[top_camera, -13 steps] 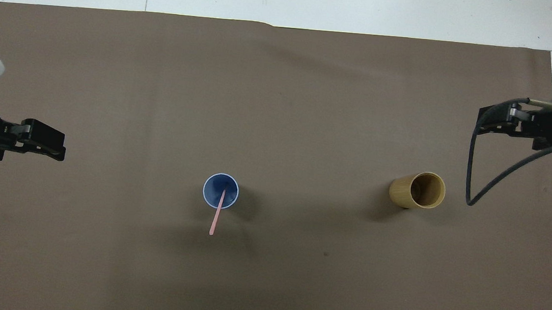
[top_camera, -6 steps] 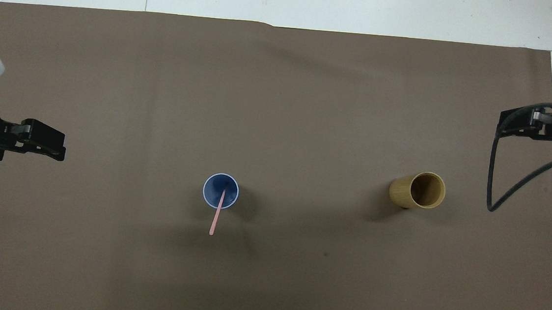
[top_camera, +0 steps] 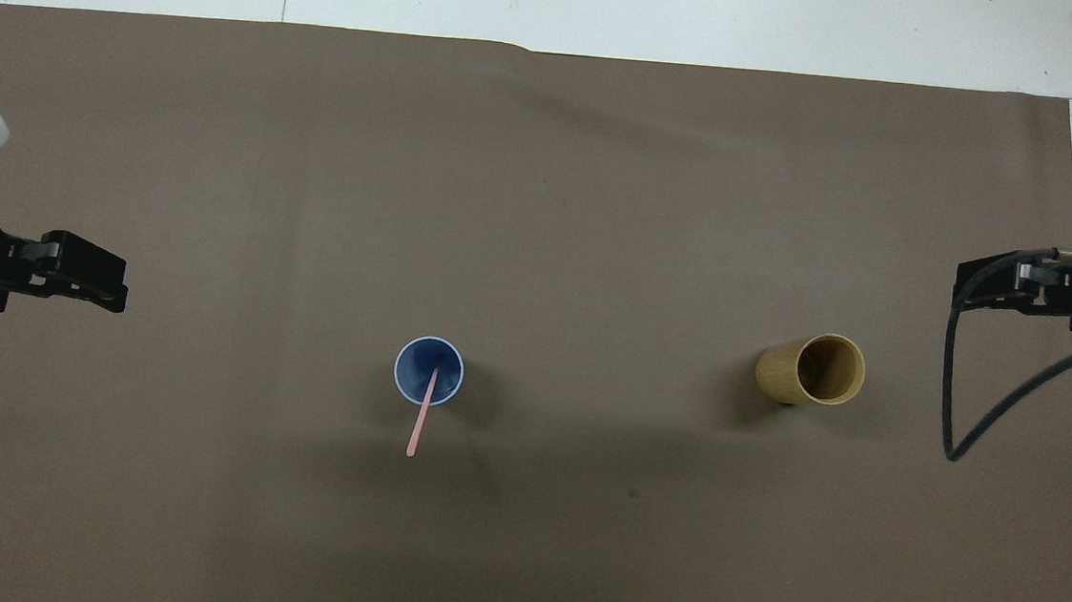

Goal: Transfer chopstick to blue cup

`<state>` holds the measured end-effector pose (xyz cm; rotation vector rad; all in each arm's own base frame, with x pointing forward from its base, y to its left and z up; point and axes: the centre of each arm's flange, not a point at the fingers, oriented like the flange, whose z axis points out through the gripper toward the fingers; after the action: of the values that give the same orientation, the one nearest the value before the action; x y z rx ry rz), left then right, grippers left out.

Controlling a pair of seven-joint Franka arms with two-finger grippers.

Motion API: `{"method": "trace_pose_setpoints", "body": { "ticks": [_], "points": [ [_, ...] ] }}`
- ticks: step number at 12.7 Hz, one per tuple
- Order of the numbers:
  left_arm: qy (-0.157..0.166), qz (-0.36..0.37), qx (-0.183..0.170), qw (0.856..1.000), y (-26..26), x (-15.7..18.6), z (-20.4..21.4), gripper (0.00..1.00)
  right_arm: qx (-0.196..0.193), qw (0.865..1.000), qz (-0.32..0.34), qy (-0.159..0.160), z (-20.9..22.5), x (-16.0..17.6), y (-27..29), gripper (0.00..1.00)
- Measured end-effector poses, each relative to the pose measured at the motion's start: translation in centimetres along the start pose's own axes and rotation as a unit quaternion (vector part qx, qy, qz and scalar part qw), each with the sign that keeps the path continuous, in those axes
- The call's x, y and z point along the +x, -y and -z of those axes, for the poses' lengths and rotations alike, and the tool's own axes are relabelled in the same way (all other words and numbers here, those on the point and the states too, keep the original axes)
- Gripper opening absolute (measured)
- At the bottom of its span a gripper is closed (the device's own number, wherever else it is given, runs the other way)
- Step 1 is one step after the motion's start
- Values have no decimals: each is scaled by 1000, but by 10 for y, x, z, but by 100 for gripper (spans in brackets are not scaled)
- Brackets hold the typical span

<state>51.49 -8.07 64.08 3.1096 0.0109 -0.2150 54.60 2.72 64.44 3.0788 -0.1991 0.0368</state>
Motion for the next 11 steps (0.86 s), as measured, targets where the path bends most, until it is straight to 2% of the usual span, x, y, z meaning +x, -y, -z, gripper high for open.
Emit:
{"method": "trace_pose_setpoints", "body": {
  "ticks": [4, 11],
  "points": [
    [0, 0, 0, 1000, 0, 0, 0, 100, 5, 1000, 1, 12, -4, -6, 2, 100],
    [0, 0, 0, 1000, 0, 0, 0, 100, 24, 1000, 1, 14, -2, -10, 6, 100]
  ]
}}
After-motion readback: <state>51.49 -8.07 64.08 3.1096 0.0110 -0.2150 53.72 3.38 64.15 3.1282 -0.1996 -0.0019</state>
